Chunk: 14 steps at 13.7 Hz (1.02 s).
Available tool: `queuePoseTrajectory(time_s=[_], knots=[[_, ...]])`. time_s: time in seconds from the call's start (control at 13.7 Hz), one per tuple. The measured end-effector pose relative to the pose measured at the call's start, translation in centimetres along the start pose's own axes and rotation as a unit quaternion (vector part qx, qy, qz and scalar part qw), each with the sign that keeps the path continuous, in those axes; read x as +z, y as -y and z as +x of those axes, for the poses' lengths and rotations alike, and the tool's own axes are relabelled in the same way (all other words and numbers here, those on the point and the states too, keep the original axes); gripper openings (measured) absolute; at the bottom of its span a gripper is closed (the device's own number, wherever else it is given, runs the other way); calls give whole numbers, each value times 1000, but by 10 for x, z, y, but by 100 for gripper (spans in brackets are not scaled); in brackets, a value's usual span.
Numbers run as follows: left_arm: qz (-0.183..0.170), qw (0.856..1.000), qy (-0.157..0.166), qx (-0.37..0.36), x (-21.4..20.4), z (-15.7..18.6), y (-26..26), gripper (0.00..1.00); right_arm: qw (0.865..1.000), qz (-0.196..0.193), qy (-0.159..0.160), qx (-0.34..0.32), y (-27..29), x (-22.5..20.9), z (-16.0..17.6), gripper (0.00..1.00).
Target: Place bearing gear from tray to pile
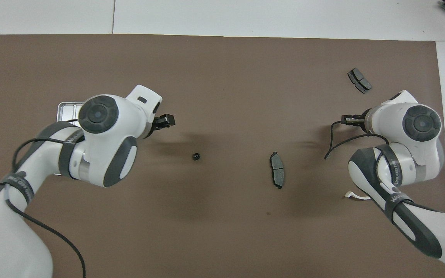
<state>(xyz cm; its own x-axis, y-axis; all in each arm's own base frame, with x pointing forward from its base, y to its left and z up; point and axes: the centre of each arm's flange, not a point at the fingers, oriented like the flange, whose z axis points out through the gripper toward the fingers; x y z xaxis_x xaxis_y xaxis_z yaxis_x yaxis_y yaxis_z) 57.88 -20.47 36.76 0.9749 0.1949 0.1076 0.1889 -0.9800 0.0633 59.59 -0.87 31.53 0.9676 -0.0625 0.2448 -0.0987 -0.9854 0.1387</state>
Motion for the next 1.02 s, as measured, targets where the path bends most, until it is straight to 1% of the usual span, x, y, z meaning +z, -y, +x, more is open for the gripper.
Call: queuePoseTrajectory(time_s=[0.15, 0.37, 0.51, 0.66, 0.8, 0.88, 1.02], knots=[[10, 1000, 5, 16, -9, 36, 68, 100, 1000, 11, -3, -12, 26, -18, 5, 100], [20, 998, 14, 62, -6, 61, 153, 100, 999, 39, -14, -32, 80, -44, 12, 100], [23, 995, 28, 89, 4, 61, 197, 100, 998, 61, -13, -31, 122, -63, 14, 100], [25, 995, 41, 89, 16, 51, 226, 100, 997, 71, -4, -28, 171, -91, 14, 100], [26, 997, 47, 58, 24, 40, 239, 100, 997, 79, -1, -11, 220, -114, 9, 100], [27, 999, 42, 20, 26, 37, 244, 100, 996, 84, -1, -5, 241, -120, 5, 100], [27, 997, 20, -63, 30, 33, 244, 100, 996, 93, 2, 6, 278, -124, -7, 100]])
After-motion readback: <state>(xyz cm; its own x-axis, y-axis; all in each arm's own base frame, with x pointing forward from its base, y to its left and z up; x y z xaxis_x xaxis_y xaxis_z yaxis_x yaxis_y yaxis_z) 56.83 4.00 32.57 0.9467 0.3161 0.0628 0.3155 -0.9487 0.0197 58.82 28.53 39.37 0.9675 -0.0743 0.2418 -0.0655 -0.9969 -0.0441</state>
